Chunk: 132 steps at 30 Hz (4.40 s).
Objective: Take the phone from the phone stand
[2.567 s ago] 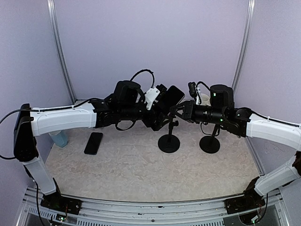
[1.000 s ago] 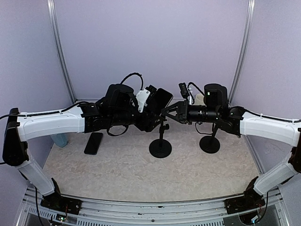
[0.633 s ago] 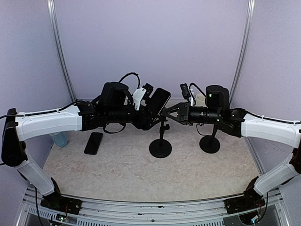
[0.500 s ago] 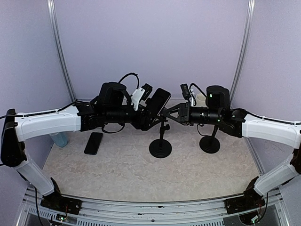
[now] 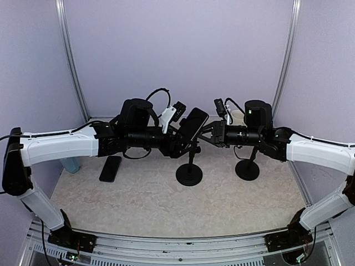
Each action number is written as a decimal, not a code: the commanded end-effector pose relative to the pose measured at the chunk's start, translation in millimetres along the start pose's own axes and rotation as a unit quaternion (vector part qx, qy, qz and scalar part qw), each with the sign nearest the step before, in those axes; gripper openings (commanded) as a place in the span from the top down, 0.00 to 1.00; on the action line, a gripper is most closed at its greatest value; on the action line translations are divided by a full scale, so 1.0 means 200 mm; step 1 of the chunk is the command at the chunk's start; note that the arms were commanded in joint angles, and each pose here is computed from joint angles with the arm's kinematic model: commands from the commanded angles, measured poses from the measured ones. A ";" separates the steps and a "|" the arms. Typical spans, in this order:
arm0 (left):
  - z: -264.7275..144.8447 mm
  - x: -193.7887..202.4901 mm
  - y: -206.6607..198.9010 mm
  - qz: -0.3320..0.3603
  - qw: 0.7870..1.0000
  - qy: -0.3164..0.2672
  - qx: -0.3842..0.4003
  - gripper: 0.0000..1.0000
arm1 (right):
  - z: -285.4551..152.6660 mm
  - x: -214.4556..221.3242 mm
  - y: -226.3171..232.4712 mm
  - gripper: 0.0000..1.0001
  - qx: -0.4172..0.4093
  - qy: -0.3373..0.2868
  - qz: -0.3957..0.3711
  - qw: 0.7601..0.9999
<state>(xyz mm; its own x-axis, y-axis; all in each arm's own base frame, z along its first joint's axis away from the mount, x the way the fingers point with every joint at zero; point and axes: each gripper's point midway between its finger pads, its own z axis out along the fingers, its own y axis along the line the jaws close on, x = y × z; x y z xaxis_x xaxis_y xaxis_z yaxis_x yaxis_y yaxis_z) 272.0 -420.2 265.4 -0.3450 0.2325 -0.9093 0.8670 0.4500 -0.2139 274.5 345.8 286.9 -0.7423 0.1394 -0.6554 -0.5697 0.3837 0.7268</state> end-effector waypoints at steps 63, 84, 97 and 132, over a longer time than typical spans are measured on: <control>-0.41 0.88 0.73 -0.260 0.875 0.124 -0.390 0.73 | -0.02 -0.05 -0.19 1.00 0.066 -0.018 0.015 0.998; -0.21 1.08 0.80 -0.256 0.857 0.158 -0.418 0.62 | -0.03 -0.04 -0.21 1.00 0.066 -0.019 0.018 0.998; -0.15 1.13 0.84 -0.252 0.856 0.164 -0.420 0.56 | -0.03 -0.04 -0.21 1.00 0.066 -0.020 0.019 0.997; -0.19 1.01 0.78 -0.216 0.869 0.143 -0.422 0.02 | -0.03 -0.04 -0.20 1.00 0.064 -0.020 0.017 0.998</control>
<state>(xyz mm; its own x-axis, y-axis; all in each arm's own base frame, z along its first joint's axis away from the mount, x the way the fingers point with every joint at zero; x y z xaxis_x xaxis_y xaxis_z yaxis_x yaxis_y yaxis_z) 317.3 -262.2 25.4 -0.8118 0.0458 -0.5822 0.0761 0.9967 -0.0277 289.8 339.1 287.5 -0.7443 0.1825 -0.6424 -0.5393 0.4031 0.7394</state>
